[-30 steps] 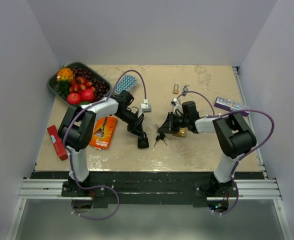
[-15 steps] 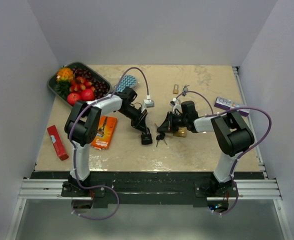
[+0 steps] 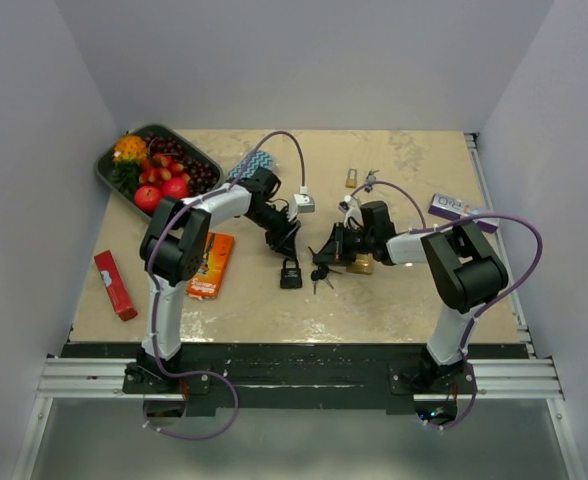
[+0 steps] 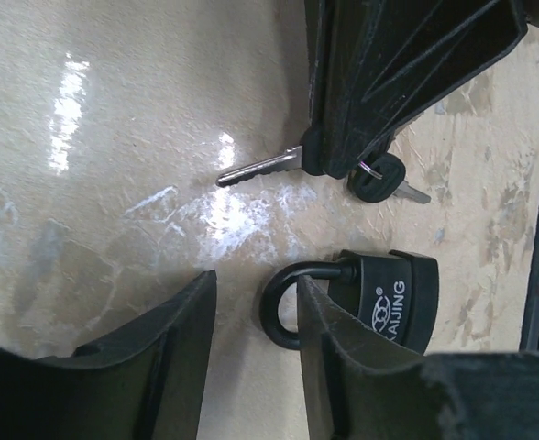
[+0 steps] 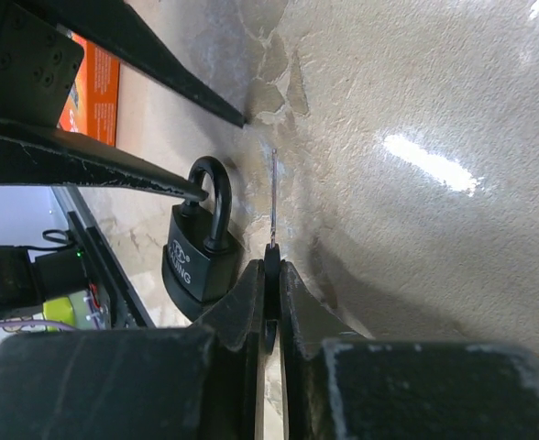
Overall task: Lock with the key
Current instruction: Place the key at the center of the board, then reset both arms
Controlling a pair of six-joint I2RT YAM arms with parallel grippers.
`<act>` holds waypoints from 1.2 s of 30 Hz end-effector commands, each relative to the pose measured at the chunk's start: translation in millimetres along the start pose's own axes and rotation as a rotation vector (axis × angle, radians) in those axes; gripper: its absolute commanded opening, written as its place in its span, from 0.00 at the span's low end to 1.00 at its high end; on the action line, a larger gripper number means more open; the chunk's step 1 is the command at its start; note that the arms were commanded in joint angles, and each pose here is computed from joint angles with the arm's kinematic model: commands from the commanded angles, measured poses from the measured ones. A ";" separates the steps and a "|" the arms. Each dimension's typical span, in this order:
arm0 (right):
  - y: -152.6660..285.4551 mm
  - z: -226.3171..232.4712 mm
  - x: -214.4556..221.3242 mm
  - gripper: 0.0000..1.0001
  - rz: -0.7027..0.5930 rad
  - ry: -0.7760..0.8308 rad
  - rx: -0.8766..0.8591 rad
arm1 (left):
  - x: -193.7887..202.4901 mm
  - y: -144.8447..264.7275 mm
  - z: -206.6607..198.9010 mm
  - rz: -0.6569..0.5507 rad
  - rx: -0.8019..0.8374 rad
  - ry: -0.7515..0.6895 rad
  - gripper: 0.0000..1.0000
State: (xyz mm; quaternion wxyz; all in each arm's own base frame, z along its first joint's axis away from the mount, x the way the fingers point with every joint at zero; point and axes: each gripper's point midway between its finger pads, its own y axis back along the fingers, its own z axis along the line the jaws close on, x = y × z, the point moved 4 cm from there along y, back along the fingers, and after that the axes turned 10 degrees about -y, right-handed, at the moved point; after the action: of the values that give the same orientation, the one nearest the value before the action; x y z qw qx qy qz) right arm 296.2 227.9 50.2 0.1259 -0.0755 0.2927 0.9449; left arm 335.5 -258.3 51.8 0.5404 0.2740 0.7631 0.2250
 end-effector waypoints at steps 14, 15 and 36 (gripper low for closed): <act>37.8 82.5 -42.4 0.64 -0.108 0.201 -0.134 | -67.8 99.5 -16.4 -0.162 -0.233 -0.113 0.99; 48.4 95.9 -45.8 0.70 -0.130 0.238 -0.155 | -77.2 117.8 -22.8 -0.202 -0.260 -0.123 0.99; 238.7 25.3 -122.1 0.99 -0.519 0.355 0.259 | 1.9 264.6 -6.3 -0.157 -0.973 0.240 0.99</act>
State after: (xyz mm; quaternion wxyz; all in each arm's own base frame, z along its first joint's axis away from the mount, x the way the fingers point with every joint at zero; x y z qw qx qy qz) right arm 374.0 38.0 251.4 0.3542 -0.2933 0.3537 0.8145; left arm 394.4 -61.3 235.2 0.5216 -0.0942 0.6908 0.4918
